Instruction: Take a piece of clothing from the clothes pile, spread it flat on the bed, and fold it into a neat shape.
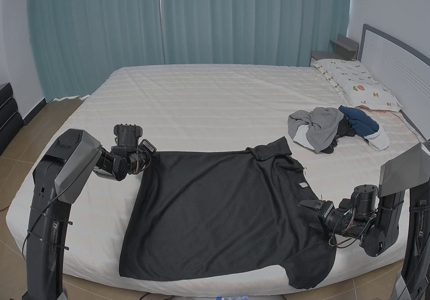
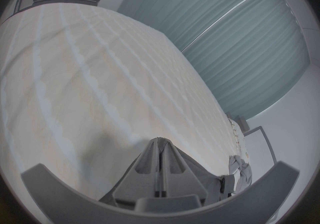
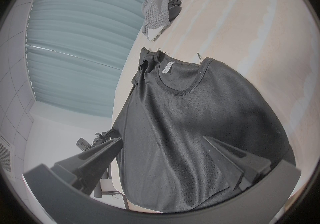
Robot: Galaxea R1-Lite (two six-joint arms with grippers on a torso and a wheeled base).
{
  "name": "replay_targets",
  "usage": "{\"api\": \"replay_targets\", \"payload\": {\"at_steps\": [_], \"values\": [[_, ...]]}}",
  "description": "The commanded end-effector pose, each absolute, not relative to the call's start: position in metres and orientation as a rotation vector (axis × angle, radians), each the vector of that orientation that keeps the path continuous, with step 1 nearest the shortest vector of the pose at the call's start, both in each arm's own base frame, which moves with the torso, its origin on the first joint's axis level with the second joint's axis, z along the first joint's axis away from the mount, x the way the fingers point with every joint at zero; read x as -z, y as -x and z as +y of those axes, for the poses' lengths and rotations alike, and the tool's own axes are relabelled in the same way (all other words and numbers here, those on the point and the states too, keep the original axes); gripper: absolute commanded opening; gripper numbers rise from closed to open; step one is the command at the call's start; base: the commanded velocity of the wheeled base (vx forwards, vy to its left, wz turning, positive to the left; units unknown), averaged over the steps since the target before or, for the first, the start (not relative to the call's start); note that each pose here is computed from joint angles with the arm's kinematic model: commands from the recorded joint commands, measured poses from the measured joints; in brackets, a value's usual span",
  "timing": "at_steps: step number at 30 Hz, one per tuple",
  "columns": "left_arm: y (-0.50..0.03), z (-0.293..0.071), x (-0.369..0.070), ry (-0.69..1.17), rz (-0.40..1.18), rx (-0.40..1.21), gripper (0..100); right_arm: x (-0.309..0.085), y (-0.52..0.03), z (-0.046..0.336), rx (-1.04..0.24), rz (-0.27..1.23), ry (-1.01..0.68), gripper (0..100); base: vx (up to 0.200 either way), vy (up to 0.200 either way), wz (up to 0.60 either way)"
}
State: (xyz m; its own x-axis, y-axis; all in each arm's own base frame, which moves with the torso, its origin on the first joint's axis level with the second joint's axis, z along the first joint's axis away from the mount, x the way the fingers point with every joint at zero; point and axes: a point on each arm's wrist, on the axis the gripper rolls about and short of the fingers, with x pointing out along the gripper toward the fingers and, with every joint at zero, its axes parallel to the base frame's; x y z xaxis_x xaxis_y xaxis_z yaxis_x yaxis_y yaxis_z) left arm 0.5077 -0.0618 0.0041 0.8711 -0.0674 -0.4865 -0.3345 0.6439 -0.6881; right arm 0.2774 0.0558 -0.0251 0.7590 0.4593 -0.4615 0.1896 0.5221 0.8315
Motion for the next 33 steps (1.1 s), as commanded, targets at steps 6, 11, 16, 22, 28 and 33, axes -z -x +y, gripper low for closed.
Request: {"api": "replay_targets", "payload": {"at_steps": [6,11,16,22,28,33], "values": [[-0.523,-0.054,0.003,0.873,0.412,-0.158,0,0.024,-0.278,0.056,-0.188,0.71,-1.031,100,0.0,0.0,0.0],[-0.523,-0.053,0.004,0.871,0.412,-0.161,0,0.024,-0.278,0.056,-0.188,0.71,-1.031,100,0.0,0.0,0.0],[-0.523,-0.052,0.004,0.865,0.412,-0.163,0,0.024,-0.278,0.056,-0.187,0.709,-1.031,100,0.0,0.0,0.0],[-0.523,-0.052,0.005,0.867,0.412,-0.164,100,0.024,-0.279,0.056,-0.189,0.706,-1.03,100,0.0,0.0,0.0],[-0.522,-0.045,0.004,0.883,0.405,-0.186,100,0.017,-0.287,0.056,-0.207,0.659,-1.029,100,0.0,0.0,0.0],[-0.516,-0.032,-0.011,1.033,0.398,-0.225,100,0.004,-0.307,0.067,-0.245,0.605,-1.011,100,0.0,0.0,0.0]]}}
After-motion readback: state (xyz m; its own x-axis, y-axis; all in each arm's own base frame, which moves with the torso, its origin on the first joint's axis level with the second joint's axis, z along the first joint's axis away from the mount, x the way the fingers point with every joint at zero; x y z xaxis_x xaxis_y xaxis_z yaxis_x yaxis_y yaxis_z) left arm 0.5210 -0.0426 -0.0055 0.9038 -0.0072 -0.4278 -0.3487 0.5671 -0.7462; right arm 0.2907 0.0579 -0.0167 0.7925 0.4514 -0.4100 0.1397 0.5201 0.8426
